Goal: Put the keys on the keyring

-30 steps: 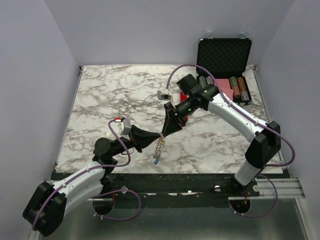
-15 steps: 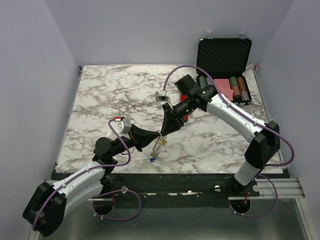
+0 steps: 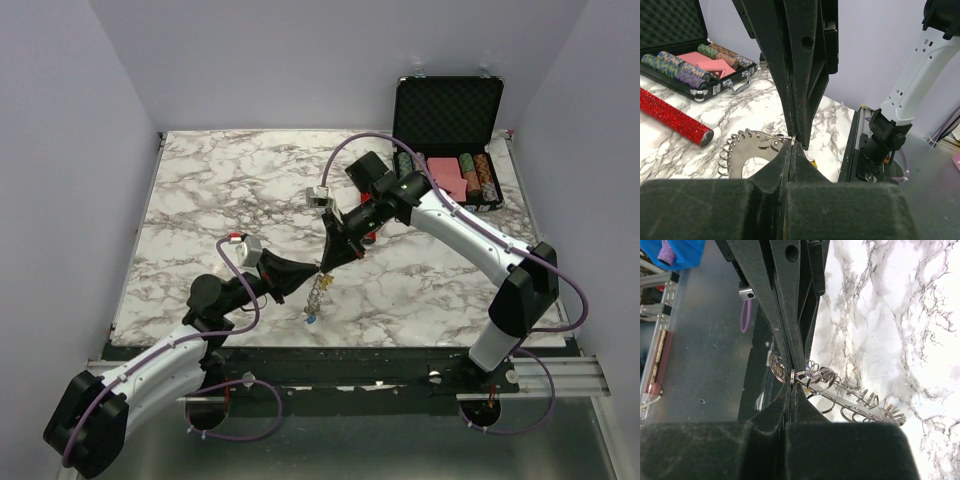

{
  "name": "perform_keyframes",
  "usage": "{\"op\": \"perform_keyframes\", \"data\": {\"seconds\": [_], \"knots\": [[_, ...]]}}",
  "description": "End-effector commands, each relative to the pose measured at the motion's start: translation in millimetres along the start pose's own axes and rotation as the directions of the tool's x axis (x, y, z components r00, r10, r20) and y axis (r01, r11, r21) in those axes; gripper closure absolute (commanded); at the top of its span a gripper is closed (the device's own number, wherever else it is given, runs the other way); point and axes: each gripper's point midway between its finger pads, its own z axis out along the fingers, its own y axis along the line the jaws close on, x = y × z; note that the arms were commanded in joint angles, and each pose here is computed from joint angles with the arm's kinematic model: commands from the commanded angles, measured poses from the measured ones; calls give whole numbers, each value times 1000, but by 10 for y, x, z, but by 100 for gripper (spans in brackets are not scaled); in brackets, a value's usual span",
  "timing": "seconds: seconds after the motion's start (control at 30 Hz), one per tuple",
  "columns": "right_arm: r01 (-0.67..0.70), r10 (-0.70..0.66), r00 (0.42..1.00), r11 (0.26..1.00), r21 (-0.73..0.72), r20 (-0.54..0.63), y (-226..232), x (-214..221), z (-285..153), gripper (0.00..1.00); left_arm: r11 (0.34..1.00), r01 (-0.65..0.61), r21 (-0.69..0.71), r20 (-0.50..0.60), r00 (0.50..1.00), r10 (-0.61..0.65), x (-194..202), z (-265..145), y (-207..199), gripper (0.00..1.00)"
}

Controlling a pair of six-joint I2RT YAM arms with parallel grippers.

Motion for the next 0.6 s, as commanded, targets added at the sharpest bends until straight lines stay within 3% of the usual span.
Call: {"op": "perform_keyframes", "data": {"seconds": [0.0,0.17,0.23,0.57], "knots": [[85,-84,994,996,25,-64,-23,38,-30,100,998,-58,-2,3,998,58,-152,22,-41,93],[219,-210,961,975,35,-178,-46,135,-153,100,994,-113,-4,-83,990,112,-107,-37,-69,59],[260,-245,942,965,36,-229,-58,169,-206,100,991,-129,-14,-115,985,127,-103,-59,-63,51],[428,-373,806,903,18,-459,-87,316,-412,100,964,-250,92,-234,935,265,-75,-67,-150,42]]}}
